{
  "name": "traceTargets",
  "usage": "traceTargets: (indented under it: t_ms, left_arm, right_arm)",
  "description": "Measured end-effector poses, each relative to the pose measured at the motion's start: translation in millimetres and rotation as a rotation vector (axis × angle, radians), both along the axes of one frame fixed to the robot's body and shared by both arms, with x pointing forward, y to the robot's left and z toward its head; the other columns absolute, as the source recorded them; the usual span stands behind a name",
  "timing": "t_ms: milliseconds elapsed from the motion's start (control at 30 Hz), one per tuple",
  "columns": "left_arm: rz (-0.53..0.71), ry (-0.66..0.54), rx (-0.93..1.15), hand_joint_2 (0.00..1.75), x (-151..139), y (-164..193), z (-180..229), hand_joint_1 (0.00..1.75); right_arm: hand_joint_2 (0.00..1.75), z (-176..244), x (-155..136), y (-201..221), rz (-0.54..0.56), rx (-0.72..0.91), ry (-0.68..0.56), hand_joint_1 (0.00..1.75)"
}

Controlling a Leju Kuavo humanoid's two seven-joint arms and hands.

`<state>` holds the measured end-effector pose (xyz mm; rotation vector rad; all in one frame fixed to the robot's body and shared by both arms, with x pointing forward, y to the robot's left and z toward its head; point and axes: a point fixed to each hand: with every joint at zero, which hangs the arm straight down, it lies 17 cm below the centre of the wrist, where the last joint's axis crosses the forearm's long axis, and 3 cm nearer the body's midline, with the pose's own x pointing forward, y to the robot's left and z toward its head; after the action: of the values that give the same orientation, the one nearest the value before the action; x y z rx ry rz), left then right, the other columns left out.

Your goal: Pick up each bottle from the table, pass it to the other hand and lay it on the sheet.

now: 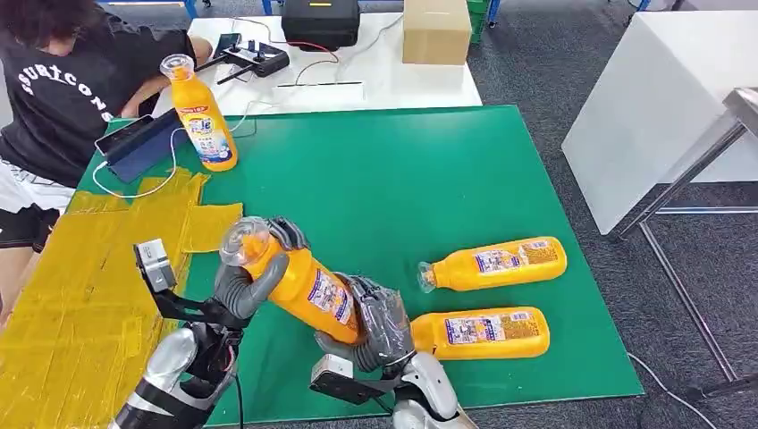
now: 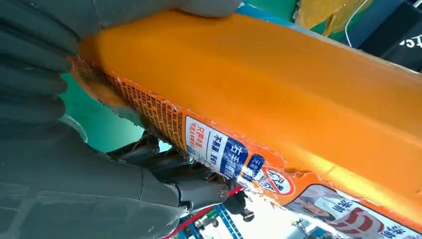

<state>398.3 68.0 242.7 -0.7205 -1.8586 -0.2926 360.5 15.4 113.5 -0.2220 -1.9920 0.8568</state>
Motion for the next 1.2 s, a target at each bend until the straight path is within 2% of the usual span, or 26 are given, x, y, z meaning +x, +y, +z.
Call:
traceTargets:
  t_ms: [967,1000,1033,1067,1100,1200]
  left_arm:
    - [0.066,-0.037,0.032,1.75,4,7,2,1.75]
    - [0.067,-0.038,0.032,1.75,4,7,3,1.75]
    - [0.068,-0.039,0.032,1.75,4,7,3,1.75]
    - [0.075,-0.039,0.03,1.75,6,10,3,1.75]
    - [0.076,-0.044,0.029,1.75,6,10,5,1.75]
    - [0.094,-0.049,0.03,1.75,8,13,7,1.75]
  right_arm:
    - [1.75,1,-2,-3,-0.014,0.013,-0.006,1.75]
    - [1.75,2,-1,-4,-0.016,0.014,-0.006,1.36]
    - [1.75,1,-1,-4,-0.017,0.014,-0.005,1.24]
    - [1.75,3,-1,-4,-0.017,0.017,-0.008,0.17]
    - [1.75,4,-1,-4,-0.018,0.019,-0.01,0.0]
    - [1.75,6,-3,-3,-0.012,0.021,-0.02,0.0]
